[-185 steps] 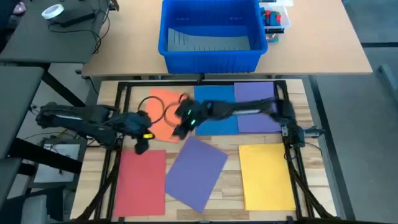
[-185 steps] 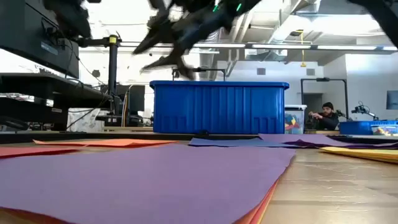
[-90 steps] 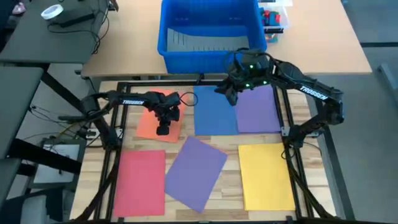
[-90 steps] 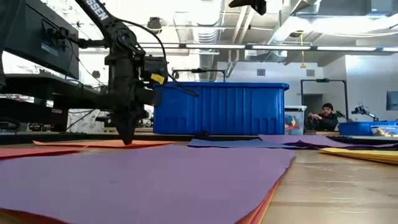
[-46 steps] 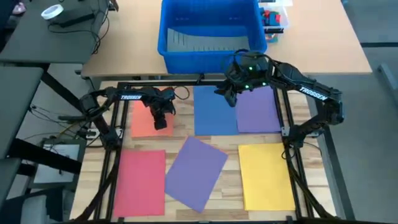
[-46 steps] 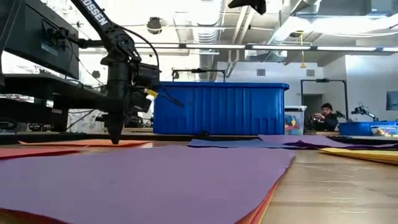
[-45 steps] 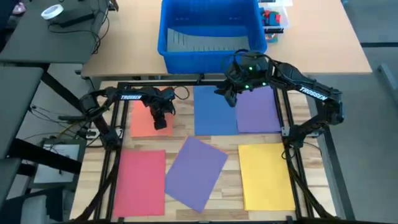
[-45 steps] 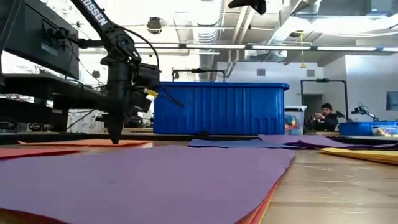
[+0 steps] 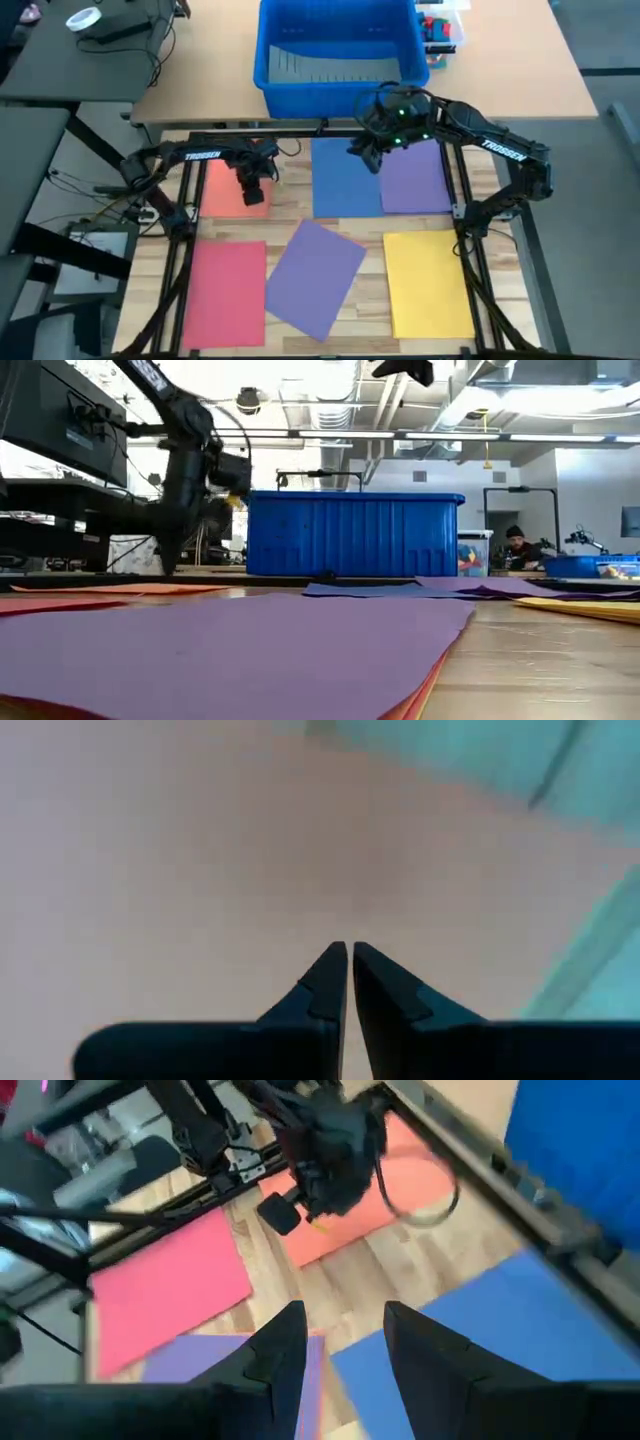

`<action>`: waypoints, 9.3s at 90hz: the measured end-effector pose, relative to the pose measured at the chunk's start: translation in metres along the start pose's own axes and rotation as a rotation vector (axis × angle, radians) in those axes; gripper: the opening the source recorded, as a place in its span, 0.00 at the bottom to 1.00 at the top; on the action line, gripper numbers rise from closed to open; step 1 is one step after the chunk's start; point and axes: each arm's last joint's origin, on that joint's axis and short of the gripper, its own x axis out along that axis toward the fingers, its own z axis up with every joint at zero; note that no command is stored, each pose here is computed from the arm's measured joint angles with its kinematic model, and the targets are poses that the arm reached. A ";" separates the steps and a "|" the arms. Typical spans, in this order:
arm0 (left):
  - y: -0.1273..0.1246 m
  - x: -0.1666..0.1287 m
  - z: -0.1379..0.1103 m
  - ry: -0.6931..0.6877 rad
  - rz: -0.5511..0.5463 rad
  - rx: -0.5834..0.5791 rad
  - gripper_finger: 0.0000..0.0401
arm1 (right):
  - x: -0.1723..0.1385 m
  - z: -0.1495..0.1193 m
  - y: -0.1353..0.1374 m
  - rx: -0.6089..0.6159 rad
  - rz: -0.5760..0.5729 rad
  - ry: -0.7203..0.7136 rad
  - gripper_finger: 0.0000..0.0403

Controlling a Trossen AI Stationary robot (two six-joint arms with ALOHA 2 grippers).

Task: Organize paper
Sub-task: Adjust the orange paper on the table, then stack the purple paper on top of the other purple papers

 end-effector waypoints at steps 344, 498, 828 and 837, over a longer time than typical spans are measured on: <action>-0.223 0.047 0.080 -0.311 -0.341 -0.023 0.01 | 0.189 -0.288 0.016 0.715 0.071 0.556 0.42; -0.223 0.047 0.081 -0.321 -0.340 -0.009 0.01 | 0.169 -0.293 0.044 0.821 0.079 0.511 0.42; 0.036 -0.138 0.086 -0.308 0.092 0.270 0.01 | 0.055 -0.115 -0.253 -0.304 -0.684 0.933 0.00; 0.036 -0.138 0.086 -0.308 0.092 0.268 0.01 | 0.054 -0.115 -0.255 -0.297 -0.685 0.935 0.00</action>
